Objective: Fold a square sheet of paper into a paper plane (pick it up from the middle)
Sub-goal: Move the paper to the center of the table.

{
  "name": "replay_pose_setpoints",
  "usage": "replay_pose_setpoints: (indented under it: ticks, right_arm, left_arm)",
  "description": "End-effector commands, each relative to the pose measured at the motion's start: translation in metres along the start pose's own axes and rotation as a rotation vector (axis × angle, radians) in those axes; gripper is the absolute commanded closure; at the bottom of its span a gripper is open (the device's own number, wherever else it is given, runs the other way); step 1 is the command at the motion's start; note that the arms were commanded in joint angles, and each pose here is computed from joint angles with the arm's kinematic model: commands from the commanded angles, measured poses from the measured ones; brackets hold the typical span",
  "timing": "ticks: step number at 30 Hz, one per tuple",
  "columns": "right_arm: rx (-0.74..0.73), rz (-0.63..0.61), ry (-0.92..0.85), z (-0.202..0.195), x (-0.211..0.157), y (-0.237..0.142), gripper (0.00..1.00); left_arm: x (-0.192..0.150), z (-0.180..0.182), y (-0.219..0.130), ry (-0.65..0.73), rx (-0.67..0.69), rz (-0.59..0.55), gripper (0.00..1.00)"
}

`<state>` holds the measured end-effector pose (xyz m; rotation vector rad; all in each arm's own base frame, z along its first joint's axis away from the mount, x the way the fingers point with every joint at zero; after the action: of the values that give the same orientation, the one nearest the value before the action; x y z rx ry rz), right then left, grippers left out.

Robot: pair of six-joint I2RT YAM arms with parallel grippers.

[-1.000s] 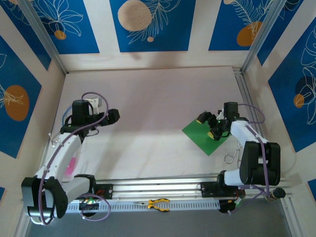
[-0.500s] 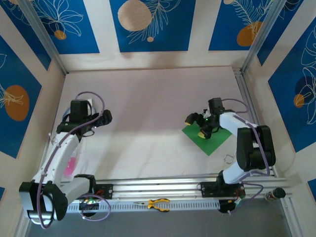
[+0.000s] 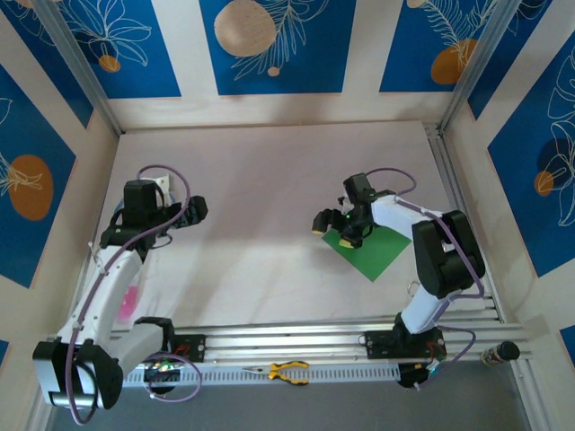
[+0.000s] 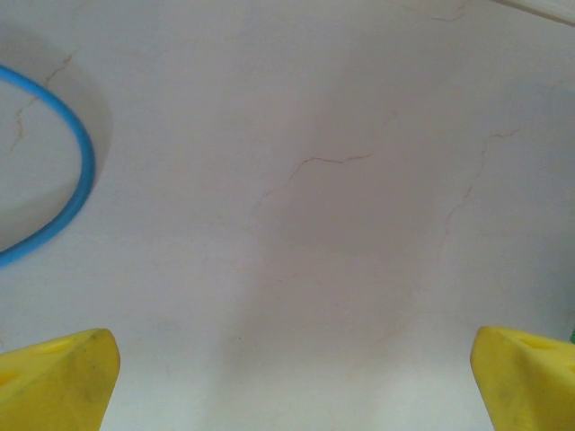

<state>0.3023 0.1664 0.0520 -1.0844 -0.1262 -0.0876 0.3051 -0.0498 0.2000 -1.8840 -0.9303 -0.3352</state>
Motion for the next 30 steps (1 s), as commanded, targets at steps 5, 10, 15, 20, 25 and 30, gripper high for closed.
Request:
replay_pose_setpoints:
  ticks: [5,10,15,20,25,30]
  right_arm:
    - [-0.099,-0.139,0.117,-0.04,0.024,-0.038,0.08]
    - [-0.165,-0.13,0.225,-0.071,0.021,-0.036,0.08]
    - [-0.149,-0.077,0.209,-0.066,0.016,-0.022,0.08]
    - [-0.13,0.012,0.097,-0.037,0.01,0.003,0.08]
    - [-0.114,0.081,-0.04,0.0,0.003,0.03,0.08]
    - [-0.091,0.141,-0.169,0.038,-0.006,0.057,0.08]
  left_arm:
    - [-0.007,-0.012,0.002,0.016,-0.087,0.039,0.0]
    - [-0.008,-0.013,0.006,0.011,-0.093,0.056,0.0]
    - [-0.009,-0.009,0.007,0.015,-0.076,0.053,0.0]
    - [-0.01,-0.007,0.006,0.012,-0.062,0.057,0.0]
    - [-0.011,-0.003,0.003,0.014,-0.039,0.06,0.0]
    - [-0.012,-0.002,0.0,0.015,-0.034,0.056,0.0]
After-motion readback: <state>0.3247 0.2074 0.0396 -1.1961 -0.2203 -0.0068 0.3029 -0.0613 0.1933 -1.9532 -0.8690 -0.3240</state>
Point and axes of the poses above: each hand's point on the last joint's axis, 136 mm out from that joint toward the fingers, its own y axis out along the fingers, its own z axis along the line the jaws close on, x = y × z, the point moved 1 cm from there along -y, back along the fingers, and after that the axes turned 14 degrees about -y, right-handed, at the moved point
